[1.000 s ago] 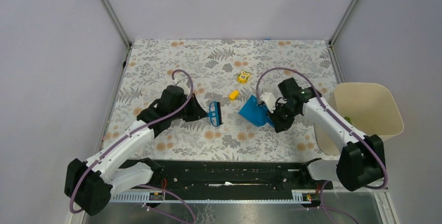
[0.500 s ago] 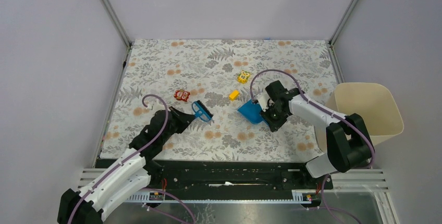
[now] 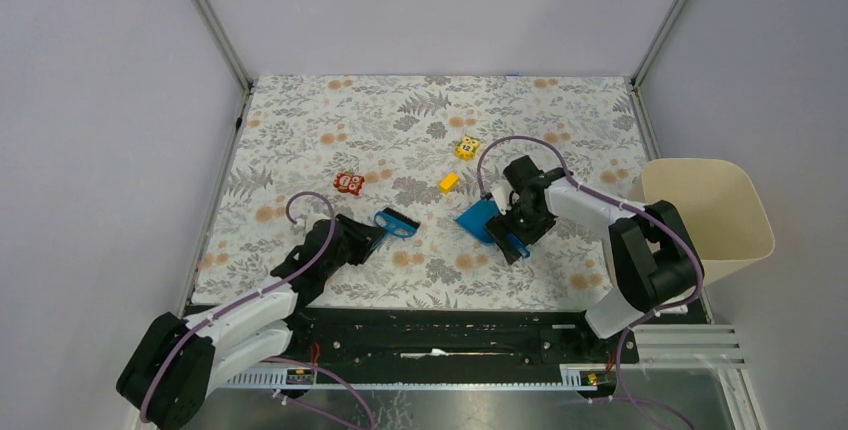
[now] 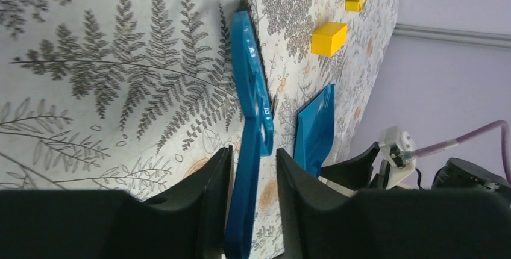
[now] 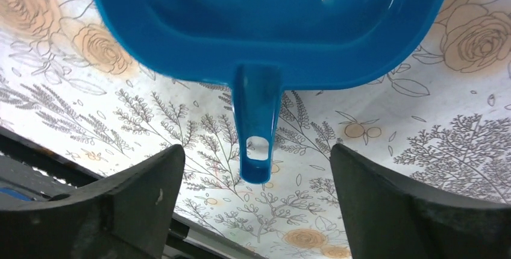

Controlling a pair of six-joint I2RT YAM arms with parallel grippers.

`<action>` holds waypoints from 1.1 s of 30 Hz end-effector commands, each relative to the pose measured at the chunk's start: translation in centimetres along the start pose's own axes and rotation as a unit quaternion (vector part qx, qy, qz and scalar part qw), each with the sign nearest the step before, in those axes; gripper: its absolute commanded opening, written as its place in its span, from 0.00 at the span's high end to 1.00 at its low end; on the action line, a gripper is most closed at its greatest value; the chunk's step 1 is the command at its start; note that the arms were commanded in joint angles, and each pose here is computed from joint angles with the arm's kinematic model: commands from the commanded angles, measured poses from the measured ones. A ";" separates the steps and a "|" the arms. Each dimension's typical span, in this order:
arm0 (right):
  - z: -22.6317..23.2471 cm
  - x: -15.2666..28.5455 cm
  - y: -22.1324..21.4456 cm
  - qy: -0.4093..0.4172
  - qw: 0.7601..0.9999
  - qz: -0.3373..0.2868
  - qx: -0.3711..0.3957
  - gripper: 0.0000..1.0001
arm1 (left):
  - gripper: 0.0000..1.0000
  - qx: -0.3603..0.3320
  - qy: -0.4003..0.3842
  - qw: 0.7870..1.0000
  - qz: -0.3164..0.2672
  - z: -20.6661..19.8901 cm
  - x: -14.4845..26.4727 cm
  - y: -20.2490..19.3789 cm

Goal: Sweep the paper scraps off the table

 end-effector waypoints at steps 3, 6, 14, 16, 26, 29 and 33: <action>1.7 3.6 1.6 0.031 0.997 -0.066 0.023 0.00 | 0.56 -0.023 -0.020 0.999 0.011 -4.0 0.2 0.4; 1.2 5.3 2.5 0.006 0.995 -0.101 0.025 0.00 | 0.53 -0.059 0.036 0.998 0.000 -2.4 1.2 1.1; -0.4 11.5 7.0 -0.052 0.938 -0.344 -0.007 0.00 | 0.34 -0.123 0.089 0.988 0.008 -1.3 5.0 1.7; -0.9 12.5 7.8 -0.068 0.916 -0.395 -0.028 0.00 | 0.34 -0.137 0.092 0.986 0.008 -1.9 5.8 2.0; 0.7 13.7 10.6 -0.002 0.911 -0.411 -0.030 0.00 | 0.31 -0.380 0.034 0.919 -0.101 -11.7 4.3 8.0; -0.6 13.3 11.1 -0.032 0.906 -0.419 -0.044 0.00 | 0.04 -0.472 0.012 0.874 -0.114 -14.1 3.6 8.9; -2.4 14.1 11.3 -0.079 0.901 -0.419 -0.083 0.00 | 0.01 -0.544 -0.044 0.830 -0.117 -15.4 3.4 8.4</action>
Point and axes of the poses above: each gripper's point midway between its finger pads, its own x axis back along the fingers, its own z axis along the line the jaws close on, y = z × x, the point moved 1 cm from there along x, back along the fingers, and after that the axes turned 2 degrees about -x, right-handed, at the moved point
